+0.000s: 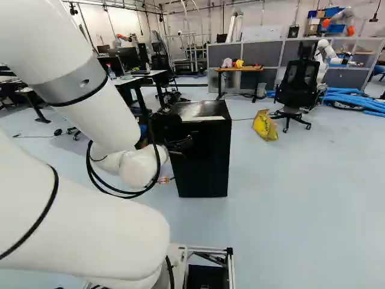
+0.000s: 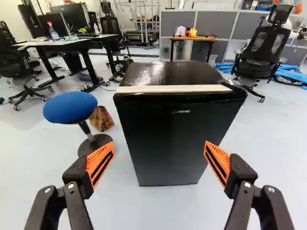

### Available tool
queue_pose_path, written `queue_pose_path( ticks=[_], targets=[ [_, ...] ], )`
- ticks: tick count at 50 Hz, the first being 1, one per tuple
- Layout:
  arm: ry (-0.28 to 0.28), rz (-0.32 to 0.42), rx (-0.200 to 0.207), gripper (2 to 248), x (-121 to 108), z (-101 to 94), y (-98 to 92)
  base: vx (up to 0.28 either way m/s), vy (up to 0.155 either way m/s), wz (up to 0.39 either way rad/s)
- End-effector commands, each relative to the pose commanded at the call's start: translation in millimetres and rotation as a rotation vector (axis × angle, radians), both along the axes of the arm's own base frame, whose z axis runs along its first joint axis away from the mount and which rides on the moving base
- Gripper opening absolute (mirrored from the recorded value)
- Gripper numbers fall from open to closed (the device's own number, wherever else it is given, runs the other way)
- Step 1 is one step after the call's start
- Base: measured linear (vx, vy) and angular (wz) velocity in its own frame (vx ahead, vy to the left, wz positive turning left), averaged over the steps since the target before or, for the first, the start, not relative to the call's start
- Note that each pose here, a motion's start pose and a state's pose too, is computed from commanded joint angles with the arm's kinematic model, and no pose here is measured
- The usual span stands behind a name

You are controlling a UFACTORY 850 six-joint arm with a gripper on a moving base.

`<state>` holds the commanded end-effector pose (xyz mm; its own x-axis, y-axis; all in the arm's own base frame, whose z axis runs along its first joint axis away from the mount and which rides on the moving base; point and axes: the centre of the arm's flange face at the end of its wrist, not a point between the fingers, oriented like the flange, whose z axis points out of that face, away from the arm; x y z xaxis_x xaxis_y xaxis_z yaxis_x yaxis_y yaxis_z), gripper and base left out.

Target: Grab a drink from the fridge

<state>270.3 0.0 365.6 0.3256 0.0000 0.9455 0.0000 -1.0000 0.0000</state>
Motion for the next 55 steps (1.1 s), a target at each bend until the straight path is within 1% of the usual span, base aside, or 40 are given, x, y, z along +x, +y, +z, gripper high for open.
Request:
queue_pose_path(
  ticks=[20, 41, 55],
  targets=[
    [0.000, 0.000, 0.000, 247, 0, 0.0, 0.0, 0.041, 0.071, -0.013],
    [0.000, 0.003, 0.000, 247, 1, 0.1, 0.7, 0.000, 0.001, 0.000],
    [0.005, 0.034, 0.003, 247, 10, 1.5, 11.4, 0.000, 0.000, 0.000]
  ],
)
